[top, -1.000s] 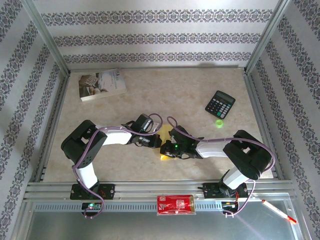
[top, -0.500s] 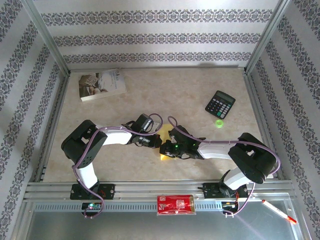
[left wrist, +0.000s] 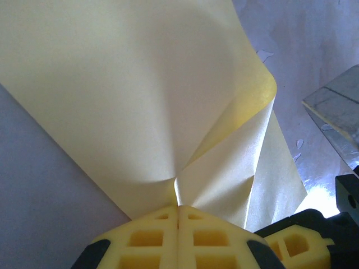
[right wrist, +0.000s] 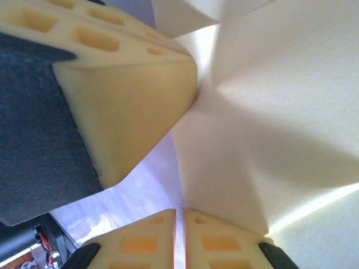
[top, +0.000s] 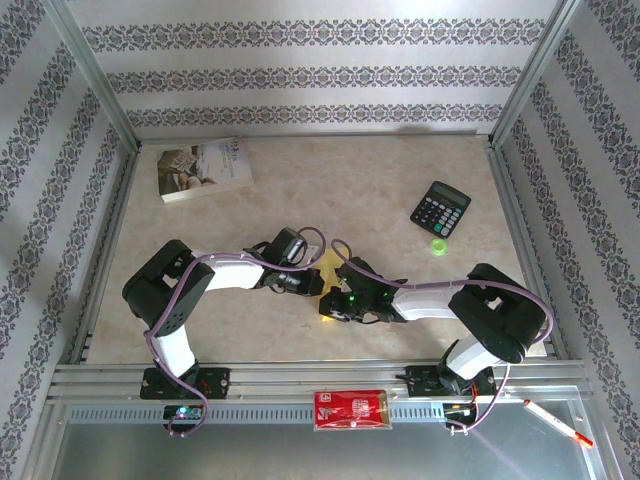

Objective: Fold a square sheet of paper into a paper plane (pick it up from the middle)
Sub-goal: Fold the triangle a second time at the center of the table.

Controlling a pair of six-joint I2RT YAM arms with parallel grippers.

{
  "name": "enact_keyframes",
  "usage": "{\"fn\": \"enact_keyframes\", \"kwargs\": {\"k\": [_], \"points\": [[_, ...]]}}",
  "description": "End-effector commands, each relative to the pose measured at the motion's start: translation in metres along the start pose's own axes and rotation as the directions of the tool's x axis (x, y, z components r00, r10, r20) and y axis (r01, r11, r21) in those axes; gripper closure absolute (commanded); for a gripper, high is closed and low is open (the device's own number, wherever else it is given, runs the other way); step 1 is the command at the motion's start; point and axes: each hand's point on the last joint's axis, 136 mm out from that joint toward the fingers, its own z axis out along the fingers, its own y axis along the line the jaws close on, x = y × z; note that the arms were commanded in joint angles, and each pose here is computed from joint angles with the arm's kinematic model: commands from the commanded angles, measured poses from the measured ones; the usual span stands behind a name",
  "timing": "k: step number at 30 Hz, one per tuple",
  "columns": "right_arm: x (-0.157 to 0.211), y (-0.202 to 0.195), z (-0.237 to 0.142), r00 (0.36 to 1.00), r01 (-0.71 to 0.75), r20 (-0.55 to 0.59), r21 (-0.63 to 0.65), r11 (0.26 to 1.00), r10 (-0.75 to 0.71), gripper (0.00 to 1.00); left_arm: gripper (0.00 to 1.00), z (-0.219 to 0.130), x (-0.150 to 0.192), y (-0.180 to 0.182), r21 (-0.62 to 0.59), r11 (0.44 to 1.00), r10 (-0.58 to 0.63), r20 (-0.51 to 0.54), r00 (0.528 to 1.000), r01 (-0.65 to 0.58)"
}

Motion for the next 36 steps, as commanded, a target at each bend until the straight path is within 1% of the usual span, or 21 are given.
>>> {"fn": "enact_keyframes", "kwargs": {"k": [1, 7, 11, 21, 27, 36], "points": [[0.010, -0.015, 0.003, 1.000, -0.017, -0.022, 0.042, 0.999, 0.018, 0.88, 1.00, 0.014, 0.046, 0.049, -0.192, 0.981, -0.065, -0.128, 0.990, 0.040], [0.006, 0.003, -0.003, 1.000, 0.003, -0.008, -0.009, 1.000, -0.003, 0.88, 1.00, 0.015, 0.046, 0.049, -0.193, 0.980, -0.069, -0.130, 0.989, 0.043], [0.003, 0.009, -0.007, 1.000, 0.010, 0.007, -0.021, 1.000, -0.009, 0.87, 1.00, 0.015, 0.047, 0.049, -0.192, 0.981, -0.068, -0.132, 0.989, 0.042], [0.015, -0.020, 0.004, 0.999, -0.027, -0.027, 0.043, 0.999, 0.028, 0.89, 1.00, 0.014, 0.047, 0.049, -0.192, 0.980, -0.068, -0.129, 0.989, 0.042], [0.028, -0.028, 0.004, 0.998, -0.032, -0.049, 0.061, 0.998, 0.035, 0.92, 1.00, 0.014, 0.046, 0.050, -0.196, 0.980, -0.067, -0.131, 0.989, 0.040], [0.042, -0.035, 0.000, 0.997, -0.036, -0.061, 0.075, 0.997, 0.040, 0.93, 1.00, 0.014, 0.046, 0.052, -0.209, 0.977, -0.066, -0.131, 0.989, 0.037]]}}
